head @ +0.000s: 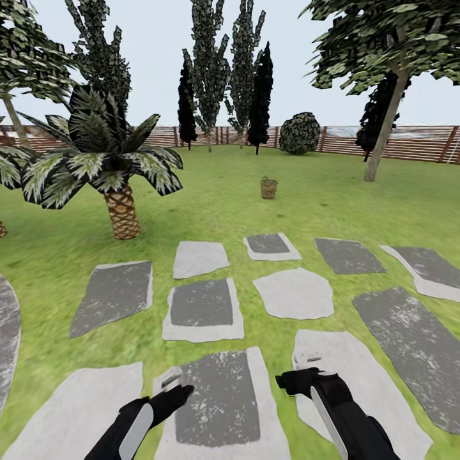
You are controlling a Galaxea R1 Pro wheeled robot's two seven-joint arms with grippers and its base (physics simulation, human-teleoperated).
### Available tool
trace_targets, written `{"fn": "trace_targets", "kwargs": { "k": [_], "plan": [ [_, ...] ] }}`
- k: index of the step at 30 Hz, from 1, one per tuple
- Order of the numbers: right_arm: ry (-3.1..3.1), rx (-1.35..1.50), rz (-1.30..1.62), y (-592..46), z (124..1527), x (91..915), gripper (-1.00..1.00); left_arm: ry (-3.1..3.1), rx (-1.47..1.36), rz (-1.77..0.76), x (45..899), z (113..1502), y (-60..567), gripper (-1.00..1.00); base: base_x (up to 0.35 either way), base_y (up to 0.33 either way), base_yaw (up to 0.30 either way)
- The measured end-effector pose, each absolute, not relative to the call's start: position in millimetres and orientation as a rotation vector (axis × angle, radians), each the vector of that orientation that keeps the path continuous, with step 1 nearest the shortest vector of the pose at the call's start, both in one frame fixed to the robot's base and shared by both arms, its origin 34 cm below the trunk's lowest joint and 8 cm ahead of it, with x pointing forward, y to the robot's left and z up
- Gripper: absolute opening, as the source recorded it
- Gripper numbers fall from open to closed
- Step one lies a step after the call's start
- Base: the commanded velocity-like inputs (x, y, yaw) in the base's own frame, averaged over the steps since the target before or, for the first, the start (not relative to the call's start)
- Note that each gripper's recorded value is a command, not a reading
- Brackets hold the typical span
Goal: Take the three Easter eggs out of the wicker basket on the lawn in the garden, then place them on the lawn next to a single tree (choose any tree) so that all three eggs are next to the same tree and none are left in the basket.
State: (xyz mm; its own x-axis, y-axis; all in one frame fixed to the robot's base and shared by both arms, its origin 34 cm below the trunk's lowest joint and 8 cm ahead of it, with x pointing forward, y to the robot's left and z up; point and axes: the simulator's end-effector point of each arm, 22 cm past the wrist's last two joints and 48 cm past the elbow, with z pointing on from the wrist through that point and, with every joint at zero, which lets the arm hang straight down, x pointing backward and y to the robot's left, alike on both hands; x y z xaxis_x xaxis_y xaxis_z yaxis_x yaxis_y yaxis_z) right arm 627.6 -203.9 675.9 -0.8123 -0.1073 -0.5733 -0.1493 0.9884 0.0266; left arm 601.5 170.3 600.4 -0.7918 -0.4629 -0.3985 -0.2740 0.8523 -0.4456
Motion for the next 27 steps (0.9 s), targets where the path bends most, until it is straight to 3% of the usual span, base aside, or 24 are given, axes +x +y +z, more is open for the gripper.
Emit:
{"fn": "trace_targets", "kwargs": {
  "k": [27],
  "plan": [
    [2.527,-0.179,0.093,-203.9,675.9,627.6,1.0,2.521,-0.539,-0.504,601.5,600.4,170.4,1.0,0.334,0.0,0.0]
  ]
}}
